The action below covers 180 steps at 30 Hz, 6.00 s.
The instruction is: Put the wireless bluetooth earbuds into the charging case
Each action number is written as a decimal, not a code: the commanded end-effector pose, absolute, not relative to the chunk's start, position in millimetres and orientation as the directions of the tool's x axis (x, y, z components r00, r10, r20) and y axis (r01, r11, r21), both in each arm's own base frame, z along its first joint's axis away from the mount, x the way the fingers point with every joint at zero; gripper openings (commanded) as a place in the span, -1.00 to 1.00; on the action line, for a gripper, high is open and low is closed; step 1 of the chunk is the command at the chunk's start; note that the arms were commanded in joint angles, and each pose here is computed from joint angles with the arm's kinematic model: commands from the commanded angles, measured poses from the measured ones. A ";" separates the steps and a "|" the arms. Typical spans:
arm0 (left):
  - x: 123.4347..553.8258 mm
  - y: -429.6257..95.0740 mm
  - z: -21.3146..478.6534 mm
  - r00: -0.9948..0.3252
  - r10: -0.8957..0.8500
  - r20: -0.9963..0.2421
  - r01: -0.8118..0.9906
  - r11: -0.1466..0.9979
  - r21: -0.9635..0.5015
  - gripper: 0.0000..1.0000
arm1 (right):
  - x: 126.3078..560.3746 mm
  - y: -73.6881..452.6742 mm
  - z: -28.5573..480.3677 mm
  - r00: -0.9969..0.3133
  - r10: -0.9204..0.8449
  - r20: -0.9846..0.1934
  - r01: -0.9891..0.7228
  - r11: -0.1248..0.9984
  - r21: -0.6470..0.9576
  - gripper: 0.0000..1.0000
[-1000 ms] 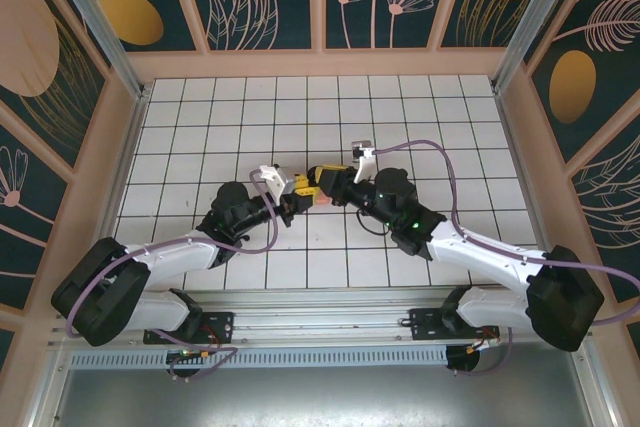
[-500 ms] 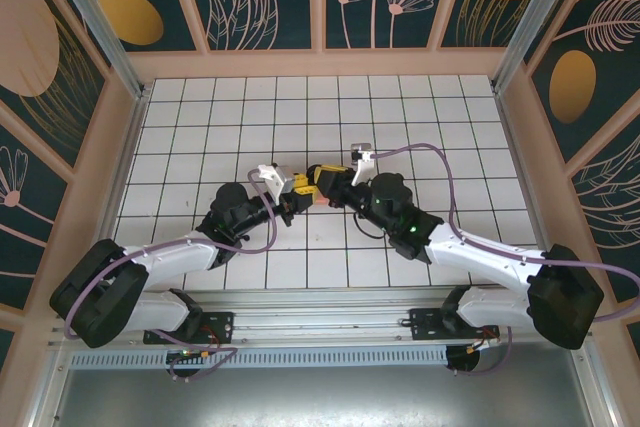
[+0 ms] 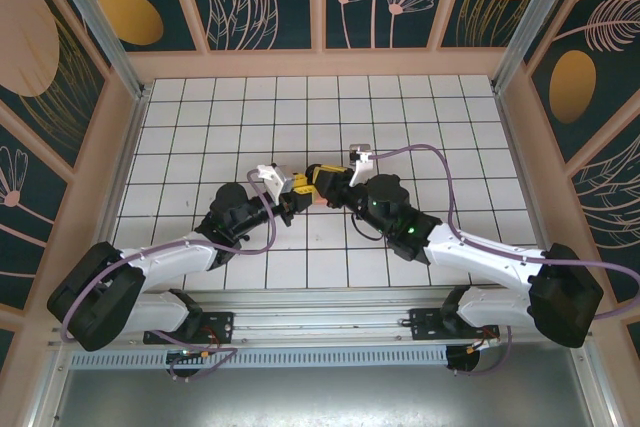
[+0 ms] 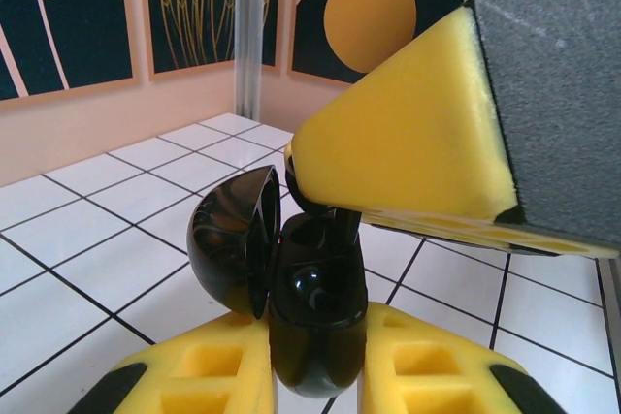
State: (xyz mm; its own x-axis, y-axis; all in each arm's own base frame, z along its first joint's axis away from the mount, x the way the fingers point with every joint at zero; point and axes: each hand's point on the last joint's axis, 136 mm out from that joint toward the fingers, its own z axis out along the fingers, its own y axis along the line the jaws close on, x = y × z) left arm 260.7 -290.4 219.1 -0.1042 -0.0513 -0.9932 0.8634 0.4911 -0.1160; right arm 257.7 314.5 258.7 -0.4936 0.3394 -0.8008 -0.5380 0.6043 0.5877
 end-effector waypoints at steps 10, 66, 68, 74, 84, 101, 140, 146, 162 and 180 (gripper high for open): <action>269.5 -278.8 248.8 -0.018 -0.116 -0.993 0.828 0.556 -0.079 -0.60 | 256.4 314.6 245.1 -0.518 0.315 -0.795 -0.497 0.645 0.580 -0.54; 336.0 -135.9 195.1 -0.460 -0.397 -0.794 0.385 0.717 -0.581 -0.59 | 213.7 365.1 209.8 -0.571 -0.128 -0.811 -0.695 0.601 0.394 -0.07; 339.4 -124.5 191.5 -0.471 -0.435 -0.768 0.347 0.709 -0.614 -0.59 | 206.1 384.3 195.2 -0.522 -0.192 -0.831 -0.748 0.570 0.339 -0.08; 343.2 -113.0 184.1 -0.492 -0.475 -0.730 0.304 0.692 -0.655 -0.59 | 198.0 426.8 158.6 -0.363 -0.313 -0.877 -0.876 0.435 0.208 -0.09; 342.1 -105.4 185.9 -0.472 -0.490 -0.733 0.287 0.701 -0.653 -0.59 | 196.1 476.5 93.1 -0.236 -0.464 -0.854 -0.949 0.298 0.100 -0.06; 343.8 -105.1 182.7 -0.476 -0.485 -0.733 0.282 0.706 -0.650 -0.58 | 196.3 510.5 47.8 -0.203 -0.518 -0.831 -0.975 0.187 0.121 -0.02; 349.0 -102.8 175.9 -0.484 -0.464 -0.742 0.264 0.731 -0.629 -0.57 | 201.8 498.7 20.6 -0.194 -0.567 -0.800 -0.979 0.156 0.127 -0.56; 349.5 -102.7 175.1 -0.489 -0.451 -0.747 0.263 0.740 -0.619 -0.56 | 198.3 486.4 27.2 -0.195 -0.573 -0.796 -0.978 0.172 0.115 -0.60; 349.7 -102.7 173.3 -0.496 -0.445 -0.746 0.260 0.744 -0.616 -0.57 | 189.0 402.7 28.5 -0.308 -0.602 -0.737 -0.933 0.343 0.110 -0.62; 350.4 -102.3 175.0 -0.490 -0.450 -0.746 0.260 0.742 -0.618 -0.58 | 210.0 283.9 26.6 -0.525 -0.517 -0.676 -0.774 0.620 0.128 -0.62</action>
